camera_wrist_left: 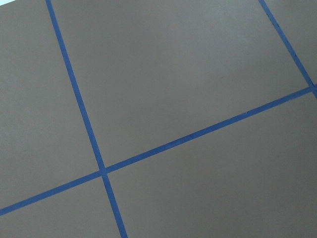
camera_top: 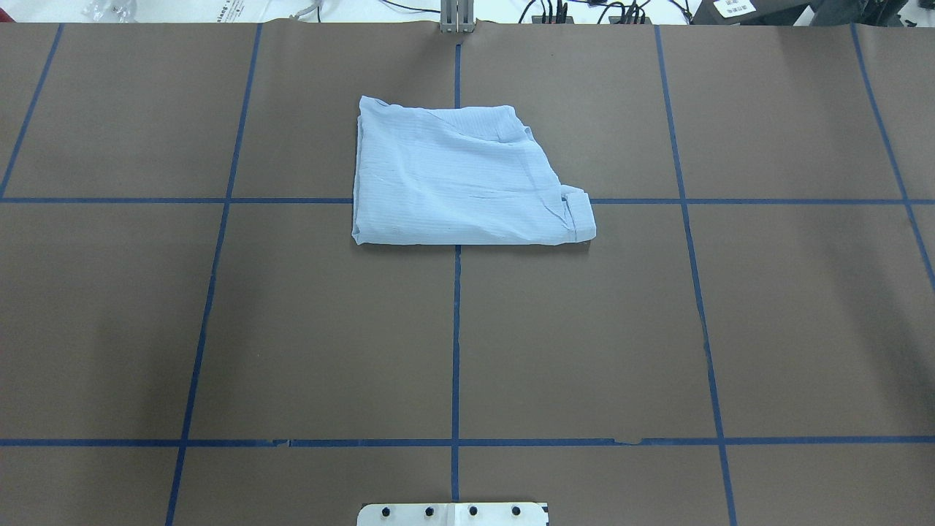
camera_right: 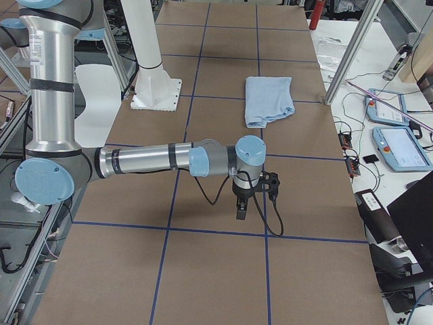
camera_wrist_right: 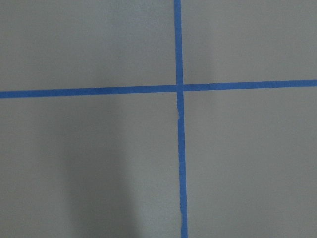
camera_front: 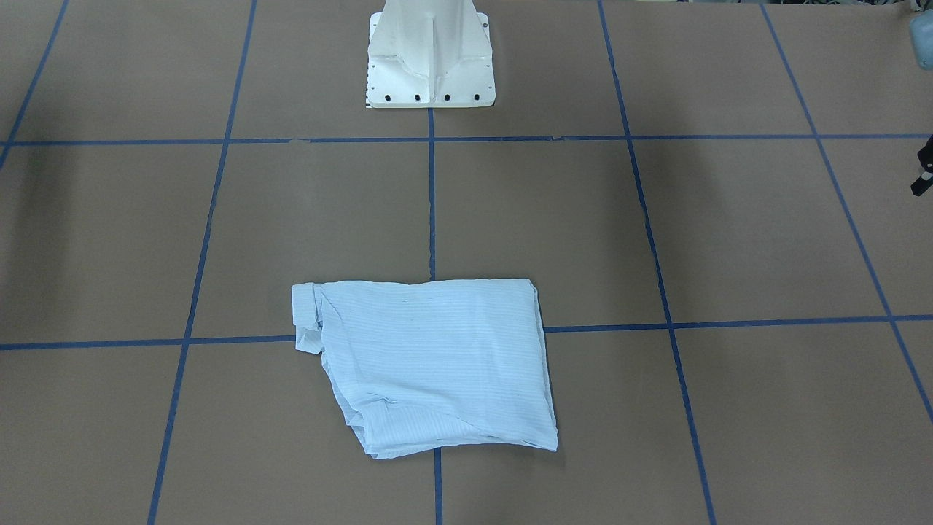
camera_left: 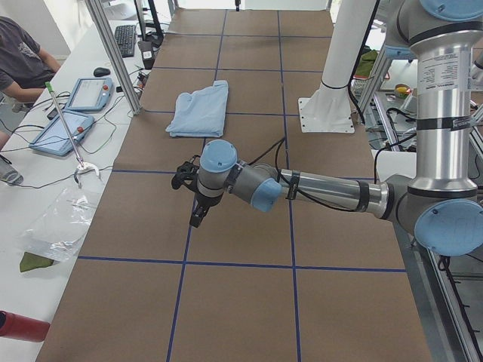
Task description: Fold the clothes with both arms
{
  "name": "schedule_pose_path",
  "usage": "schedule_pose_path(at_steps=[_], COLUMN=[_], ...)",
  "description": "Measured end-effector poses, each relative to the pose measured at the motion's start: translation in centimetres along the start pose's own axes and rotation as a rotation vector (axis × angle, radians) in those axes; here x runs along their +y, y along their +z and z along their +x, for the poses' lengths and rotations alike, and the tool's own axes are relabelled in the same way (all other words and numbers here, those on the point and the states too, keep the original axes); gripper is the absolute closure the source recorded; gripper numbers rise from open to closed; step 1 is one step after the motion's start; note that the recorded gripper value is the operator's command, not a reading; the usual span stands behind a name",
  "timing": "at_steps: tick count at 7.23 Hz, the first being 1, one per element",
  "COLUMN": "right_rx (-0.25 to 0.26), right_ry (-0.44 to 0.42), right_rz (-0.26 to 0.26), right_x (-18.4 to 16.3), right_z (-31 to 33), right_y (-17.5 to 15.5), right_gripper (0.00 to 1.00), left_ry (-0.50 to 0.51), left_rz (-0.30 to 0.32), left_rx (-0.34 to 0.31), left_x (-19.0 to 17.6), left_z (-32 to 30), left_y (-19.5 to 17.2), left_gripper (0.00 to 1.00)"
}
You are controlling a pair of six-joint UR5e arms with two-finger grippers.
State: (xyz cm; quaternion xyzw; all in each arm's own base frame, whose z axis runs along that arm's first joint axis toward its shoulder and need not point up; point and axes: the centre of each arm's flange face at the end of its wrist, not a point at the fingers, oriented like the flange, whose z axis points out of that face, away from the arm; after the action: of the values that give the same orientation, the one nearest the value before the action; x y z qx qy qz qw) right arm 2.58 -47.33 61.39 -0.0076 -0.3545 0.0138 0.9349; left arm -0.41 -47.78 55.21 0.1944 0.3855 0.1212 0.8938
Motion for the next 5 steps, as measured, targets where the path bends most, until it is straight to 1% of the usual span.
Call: schedule_pose_path(at_steps=[2,4,5], right_rx=[-0.002,-0.008,-0.009], right_ry=[-0.032,-0.042,-0.046], right_rz=[-0.008,0.006,0.012], right_x=[0.4,0.3,0.1], right_z=[1.2,1.2,1.1], right_y=[0.5,0.0,-0.2], right_gripper=[0.0,0.0,0.0], left_ry=[0.007,0.025,0.034], left_rz=[0.007,0.021,0.036], left_rx=[-0.001,0.0,-0.003], left_x=[-0.3,-0.6,-0.7], left_z=[0.2,0.7,1.2], left_y=[-0.2,-0.7,-1.6], left_gripper=[0.0,0.0,0.0])
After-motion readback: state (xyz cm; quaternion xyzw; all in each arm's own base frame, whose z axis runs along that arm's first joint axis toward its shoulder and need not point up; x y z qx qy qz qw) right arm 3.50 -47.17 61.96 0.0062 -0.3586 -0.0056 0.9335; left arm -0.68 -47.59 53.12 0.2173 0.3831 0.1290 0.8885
